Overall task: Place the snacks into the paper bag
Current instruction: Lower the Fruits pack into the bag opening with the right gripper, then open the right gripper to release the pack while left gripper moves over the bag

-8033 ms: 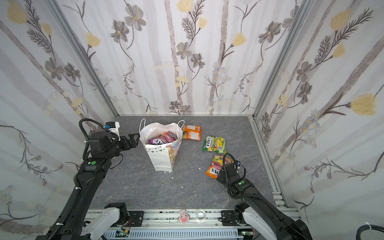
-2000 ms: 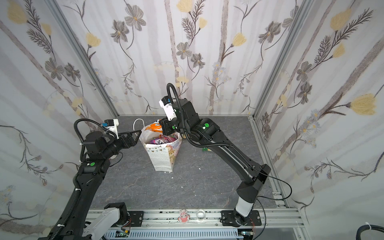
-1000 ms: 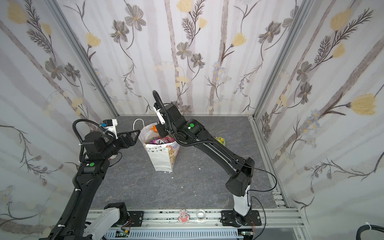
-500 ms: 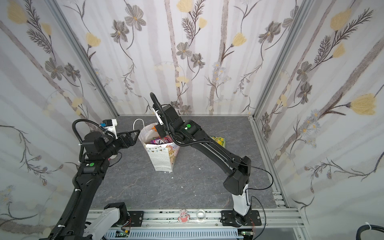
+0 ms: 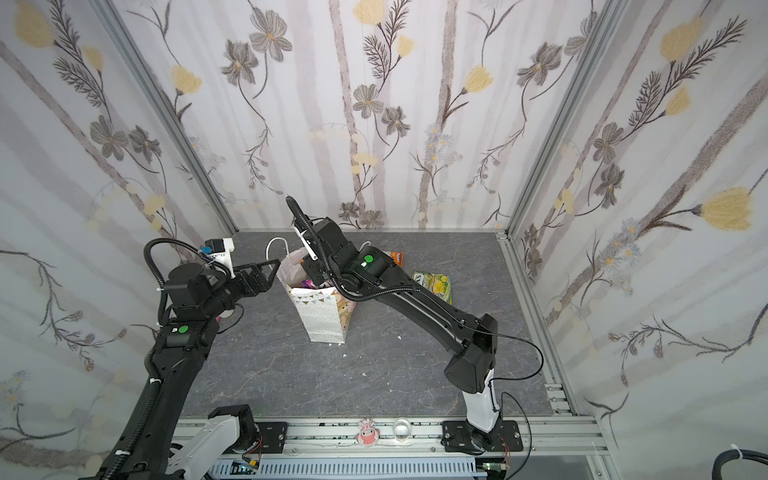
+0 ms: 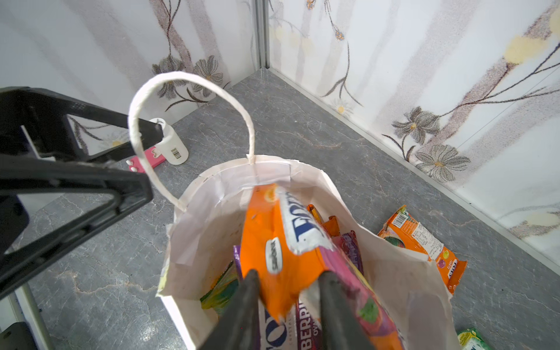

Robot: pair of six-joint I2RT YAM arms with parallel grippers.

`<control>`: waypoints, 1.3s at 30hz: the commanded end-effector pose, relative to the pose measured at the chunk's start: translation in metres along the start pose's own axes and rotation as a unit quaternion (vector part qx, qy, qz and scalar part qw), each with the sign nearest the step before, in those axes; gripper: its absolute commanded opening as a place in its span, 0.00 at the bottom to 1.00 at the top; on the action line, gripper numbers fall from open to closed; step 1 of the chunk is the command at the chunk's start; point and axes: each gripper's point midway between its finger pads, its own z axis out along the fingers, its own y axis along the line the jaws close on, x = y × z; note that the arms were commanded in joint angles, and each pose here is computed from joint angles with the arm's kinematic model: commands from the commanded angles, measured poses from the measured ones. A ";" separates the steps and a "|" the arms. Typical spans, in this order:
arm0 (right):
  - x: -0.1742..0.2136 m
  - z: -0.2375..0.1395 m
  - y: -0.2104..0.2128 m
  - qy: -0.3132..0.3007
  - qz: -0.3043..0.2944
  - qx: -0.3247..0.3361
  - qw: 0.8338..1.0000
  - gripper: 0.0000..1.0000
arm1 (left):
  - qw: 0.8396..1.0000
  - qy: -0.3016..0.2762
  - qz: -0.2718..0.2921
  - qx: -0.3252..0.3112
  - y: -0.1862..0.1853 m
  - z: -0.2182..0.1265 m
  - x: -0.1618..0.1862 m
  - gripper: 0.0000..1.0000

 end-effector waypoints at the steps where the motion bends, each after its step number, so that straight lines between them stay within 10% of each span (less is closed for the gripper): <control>1: -0.018 -0.017 -0.001 -0.028 0.002 0.005 1.000 0.41 | 1.000 -0.013 0.015 0.003 -0.003 -0.002 -0.008 0.93; 10: -0.067 -0.099 -0.010 -0.125 0.089 -0.010 0.988 0.46 | 0.998 -0.022 0.039 -0.035 -0.002 -0.009 -0.028 0.93; 19: 0.003 -0.130 -0.042 -0.171 0.213 0.012 0.962 0.50 | 0.996 -0.002 0.074 -0.046 -0.049 -0.031 -0.079 0.96; 26: 0.042 -0.136 -0.070 -0.178 0.236 0.032 0.955 0.53 | 0.987 0.079 0.142 0.002 -0.119 -0.006 -0.060 0.97; 39: 0.051 -0.098 -0.065 -0.132 0.261 0.014 0.956 0.55 | 0.966 0.191 0.171 -0.022 -0.123 0.014 0.012 0.97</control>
